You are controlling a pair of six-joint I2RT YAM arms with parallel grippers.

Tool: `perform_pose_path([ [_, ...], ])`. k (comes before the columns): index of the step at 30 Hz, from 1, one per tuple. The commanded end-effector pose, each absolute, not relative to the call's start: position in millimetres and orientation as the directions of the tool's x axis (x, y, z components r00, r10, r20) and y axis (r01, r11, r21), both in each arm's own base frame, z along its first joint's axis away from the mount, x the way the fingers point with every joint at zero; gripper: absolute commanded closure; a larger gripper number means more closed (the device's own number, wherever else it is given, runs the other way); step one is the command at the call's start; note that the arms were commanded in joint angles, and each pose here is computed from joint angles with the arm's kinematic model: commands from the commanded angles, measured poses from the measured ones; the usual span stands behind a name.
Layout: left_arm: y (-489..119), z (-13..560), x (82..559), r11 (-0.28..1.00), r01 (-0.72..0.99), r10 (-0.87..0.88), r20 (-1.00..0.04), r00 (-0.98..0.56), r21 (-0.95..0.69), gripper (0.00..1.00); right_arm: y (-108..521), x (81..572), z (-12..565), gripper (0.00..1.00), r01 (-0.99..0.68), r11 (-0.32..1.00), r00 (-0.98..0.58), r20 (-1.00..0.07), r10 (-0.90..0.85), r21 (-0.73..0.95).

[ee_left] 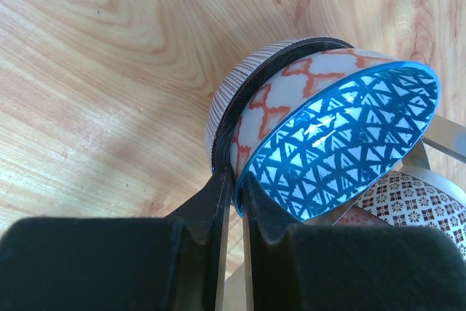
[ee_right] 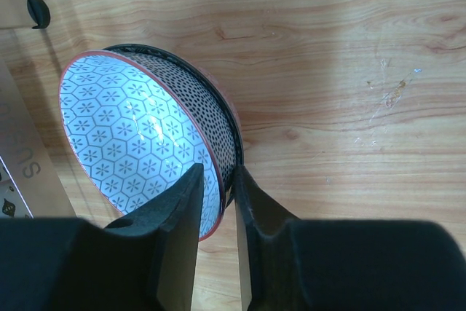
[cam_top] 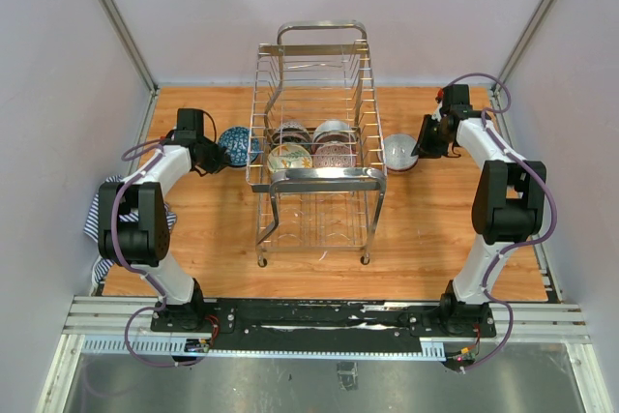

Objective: Unload the bowls from the dish rack
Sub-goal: Place the bowl with the bowl.

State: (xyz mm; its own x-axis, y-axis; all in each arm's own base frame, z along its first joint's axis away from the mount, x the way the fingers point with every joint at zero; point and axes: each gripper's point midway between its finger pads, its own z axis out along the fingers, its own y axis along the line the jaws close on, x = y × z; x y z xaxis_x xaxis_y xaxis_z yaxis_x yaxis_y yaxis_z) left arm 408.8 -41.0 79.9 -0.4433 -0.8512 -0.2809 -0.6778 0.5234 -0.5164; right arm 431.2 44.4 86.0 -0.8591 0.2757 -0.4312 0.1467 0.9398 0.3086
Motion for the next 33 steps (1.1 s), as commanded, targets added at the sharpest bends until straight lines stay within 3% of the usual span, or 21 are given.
perform_pose_path([
  [1,-43.7,91.8,412.6,0.522,-0.644,-0.85,-0.285,-0.442,-0.559,0.85,40.9,435.7,99.7,0.75,0.147,0.935,-0.842,-0.455,0.289,0.322],
  [30,-46.4,95.6,410.5,0.525,-0.629,-0.847,-0.282,-0.451,-0.573,0.78,40.4,433.5,105.5,0.68,0.146,0.936,-0.836,-0.466,0.29,0.321],
  [33,-46.1,95.5,410.2,0.525,-0.629,-0.847,-0.281,-0.451,-0.573,0.73,40.6,432.7,105.6,0.68,0.144,0.936,-0.836,-0.466,0.289,0.322],
])
